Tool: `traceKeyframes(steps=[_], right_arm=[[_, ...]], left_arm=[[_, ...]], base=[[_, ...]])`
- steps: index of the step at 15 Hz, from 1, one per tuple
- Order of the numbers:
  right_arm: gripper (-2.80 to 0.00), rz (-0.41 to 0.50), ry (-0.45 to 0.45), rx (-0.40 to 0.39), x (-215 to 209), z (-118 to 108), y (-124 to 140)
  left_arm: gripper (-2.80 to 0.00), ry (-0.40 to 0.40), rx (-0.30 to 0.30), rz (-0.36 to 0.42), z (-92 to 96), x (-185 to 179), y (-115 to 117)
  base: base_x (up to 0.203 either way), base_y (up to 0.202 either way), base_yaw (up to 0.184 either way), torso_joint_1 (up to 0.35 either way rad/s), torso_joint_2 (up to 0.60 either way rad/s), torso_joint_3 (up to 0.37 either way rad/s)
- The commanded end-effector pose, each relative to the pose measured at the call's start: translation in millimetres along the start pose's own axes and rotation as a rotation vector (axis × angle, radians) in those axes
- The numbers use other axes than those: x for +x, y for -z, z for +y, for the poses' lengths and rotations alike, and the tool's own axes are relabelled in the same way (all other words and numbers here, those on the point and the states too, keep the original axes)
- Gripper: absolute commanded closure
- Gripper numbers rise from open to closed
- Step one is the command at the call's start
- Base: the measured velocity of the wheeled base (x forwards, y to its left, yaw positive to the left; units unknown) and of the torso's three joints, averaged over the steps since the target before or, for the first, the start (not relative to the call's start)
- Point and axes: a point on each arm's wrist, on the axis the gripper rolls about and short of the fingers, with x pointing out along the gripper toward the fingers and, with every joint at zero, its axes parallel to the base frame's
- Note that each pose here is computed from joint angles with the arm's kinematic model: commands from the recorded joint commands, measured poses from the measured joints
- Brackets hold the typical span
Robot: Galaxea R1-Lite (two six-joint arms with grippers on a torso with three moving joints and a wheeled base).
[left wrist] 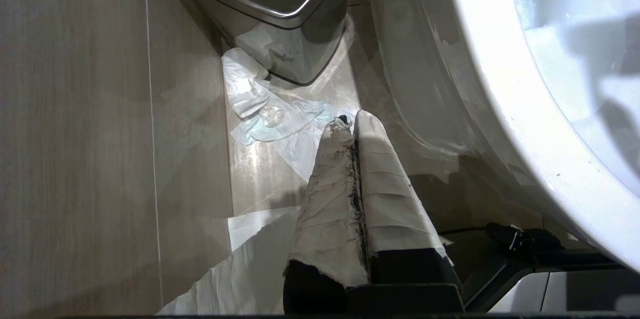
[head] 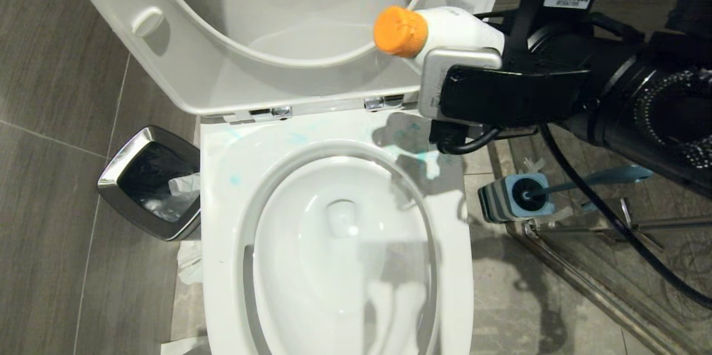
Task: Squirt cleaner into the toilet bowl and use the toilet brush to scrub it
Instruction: Pour in the cleaning agent
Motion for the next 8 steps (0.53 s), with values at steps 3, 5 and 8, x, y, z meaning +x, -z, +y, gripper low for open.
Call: traceKeyframes(steps=[3, 5, 8], right_arm=[[0.00, 0.051, -0.026, -0.306, 13, -13, -22], [0.00, 0.100, -0.034, -0.397, 10, -19, -48], [0.00, 0.108, -0.055, -0.488, 1, -18, -74]], left_arm=[[0.00, 0.001, 0.000, 0.001, 0.0, 0, 0], [0.00, 0.000, 0.000, 0.001, 0.0, 0, 0], [0.00, 0.001, 0.000, 0.001, 0.0, 0, 0]], base=[[0.000, 0.000, 0.000, 0.000, 0.00, 0.000], [0.000, 0.000, 0.000, 0.000, 0.00, 0.000], [0.000, 0.000, 0.000, 0.000, 0.00, 0.000]])
